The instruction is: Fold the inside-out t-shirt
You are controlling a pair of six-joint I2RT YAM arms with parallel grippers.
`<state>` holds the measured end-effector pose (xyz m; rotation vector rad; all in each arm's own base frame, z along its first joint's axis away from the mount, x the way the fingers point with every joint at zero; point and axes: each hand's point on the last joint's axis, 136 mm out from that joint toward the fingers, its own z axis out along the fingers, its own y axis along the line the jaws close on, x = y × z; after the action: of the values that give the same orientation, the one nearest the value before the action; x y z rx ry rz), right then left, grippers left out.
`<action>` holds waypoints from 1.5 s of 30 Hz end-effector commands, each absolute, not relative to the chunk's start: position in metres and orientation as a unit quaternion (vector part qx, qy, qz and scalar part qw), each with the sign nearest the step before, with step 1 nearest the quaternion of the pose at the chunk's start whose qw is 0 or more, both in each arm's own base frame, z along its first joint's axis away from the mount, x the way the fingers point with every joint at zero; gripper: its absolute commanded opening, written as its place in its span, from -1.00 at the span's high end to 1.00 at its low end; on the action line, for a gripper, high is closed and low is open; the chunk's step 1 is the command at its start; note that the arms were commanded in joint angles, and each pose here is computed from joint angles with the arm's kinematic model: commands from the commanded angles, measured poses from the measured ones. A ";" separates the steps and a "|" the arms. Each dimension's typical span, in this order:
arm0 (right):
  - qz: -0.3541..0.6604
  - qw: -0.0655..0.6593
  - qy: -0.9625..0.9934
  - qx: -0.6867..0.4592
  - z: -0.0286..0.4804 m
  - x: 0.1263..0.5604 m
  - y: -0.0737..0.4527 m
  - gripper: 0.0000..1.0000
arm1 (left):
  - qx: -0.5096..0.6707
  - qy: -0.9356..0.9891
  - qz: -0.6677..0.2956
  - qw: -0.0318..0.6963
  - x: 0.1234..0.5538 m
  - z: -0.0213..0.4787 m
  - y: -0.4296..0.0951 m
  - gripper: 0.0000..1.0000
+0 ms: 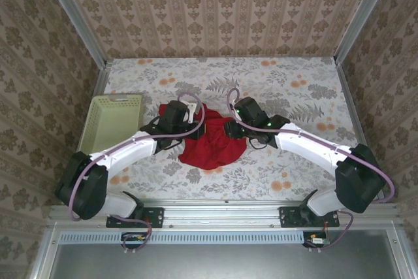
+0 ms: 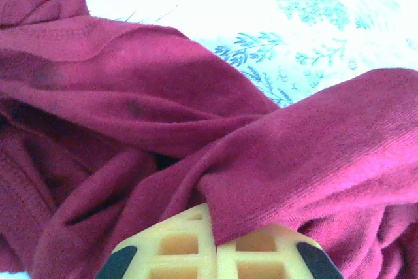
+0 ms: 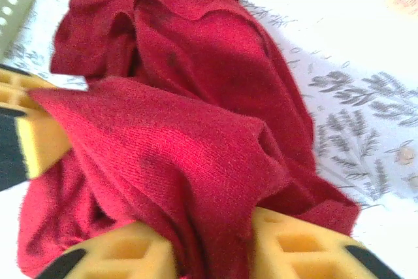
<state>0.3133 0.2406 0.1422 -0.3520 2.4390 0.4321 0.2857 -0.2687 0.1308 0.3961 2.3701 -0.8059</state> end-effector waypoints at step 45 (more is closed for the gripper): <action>0.191 0.357 0.912 -0.069 0.148 0.290 0.274 1.00 | 0.146 0.879 -0.332 0.309 0.314 0.175 -0.286 1.00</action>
<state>0.3020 0.2797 0.1392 -0.0785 2.3923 0.5296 0.2953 -0.2889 0.1579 0.4091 2.3454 -0.9104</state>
